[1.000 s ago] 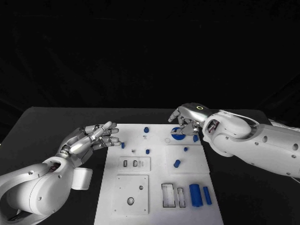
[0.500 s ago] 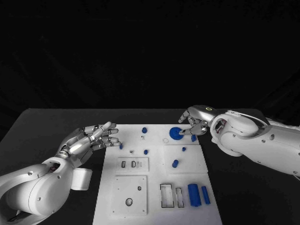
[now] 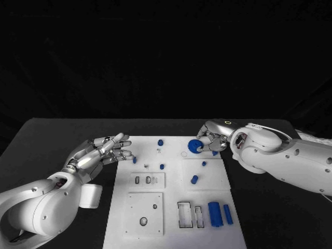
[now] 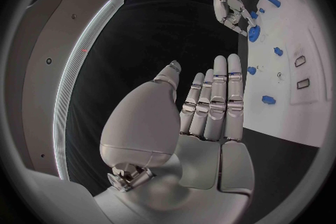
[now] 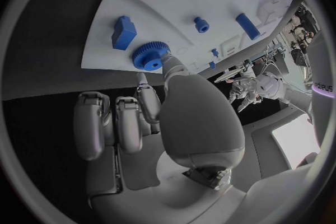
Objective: Assemble the parts on the task board
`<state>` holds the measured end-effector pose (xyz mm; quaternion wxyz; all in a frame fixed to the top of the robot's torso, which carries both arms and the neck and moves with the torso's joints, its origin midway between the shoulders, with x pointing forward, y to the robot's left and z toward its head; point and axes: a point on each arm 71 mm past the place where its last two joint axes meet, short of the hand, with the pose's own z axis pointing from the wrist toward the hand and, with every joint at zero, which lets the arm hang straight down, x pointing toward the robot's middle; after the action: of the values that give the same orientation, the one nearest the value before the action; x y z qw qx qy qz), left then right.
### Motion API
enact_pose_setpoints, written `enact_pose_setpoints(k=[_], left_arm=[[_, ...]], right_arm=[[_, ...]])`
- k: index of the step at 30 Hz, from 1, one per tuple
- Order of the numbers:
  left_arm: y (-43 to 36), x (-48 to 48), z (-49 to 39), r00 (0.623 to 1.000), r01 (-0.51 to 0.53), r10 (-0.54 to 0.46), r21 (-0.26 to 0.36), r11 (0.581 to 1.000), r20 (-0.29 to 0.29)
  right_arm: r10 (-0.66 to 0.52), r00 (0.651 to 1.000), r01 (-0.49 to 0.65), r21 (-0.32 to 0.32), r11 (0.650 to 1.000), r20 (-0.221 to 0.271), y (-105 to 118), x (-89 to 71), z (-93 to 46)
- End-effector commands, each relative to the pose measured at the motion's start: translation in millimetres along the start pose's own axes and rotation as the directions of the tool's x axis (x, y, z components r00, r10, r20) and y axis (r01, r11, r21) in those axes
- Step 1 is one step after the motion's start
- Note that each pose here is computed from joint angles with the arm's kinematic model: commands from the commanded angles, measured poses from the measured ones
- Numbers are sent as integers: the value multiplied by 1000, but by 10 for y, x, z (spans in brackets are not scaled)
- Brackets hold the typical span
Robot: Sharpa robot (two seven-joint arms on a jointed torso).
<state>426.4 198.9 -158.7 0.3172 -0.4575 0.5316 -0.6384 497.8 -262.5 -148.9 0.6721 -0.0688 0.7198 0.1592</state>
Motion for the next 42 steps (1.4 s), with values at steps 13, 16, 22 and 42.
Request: enact_pose_setpoints(k=[13, 16, 22, 42], left_arm=[[-6, 31, 10, 1000, 13, -13, 6, 1000, -25], [-6, 32, 10, 1000, 14, -14, 6, 1000, -25], [-4, 31, 11, 1000, 14, -14, 4, 1000, -26], [-2, 32, 12, 999, 15, -15, 2, 1000, -29]], right_arm=[[-22, 999, 22, -3, 1000, -40, 26, 75, 70], [-21, 999, 21, -4, 1000, -42, 34, 85, 83], [-22, 999, 21, -4, 1000, -46, 47, 101, 97], [-102, 993, 106, -73, 992, 59, 251, 87, 70]])
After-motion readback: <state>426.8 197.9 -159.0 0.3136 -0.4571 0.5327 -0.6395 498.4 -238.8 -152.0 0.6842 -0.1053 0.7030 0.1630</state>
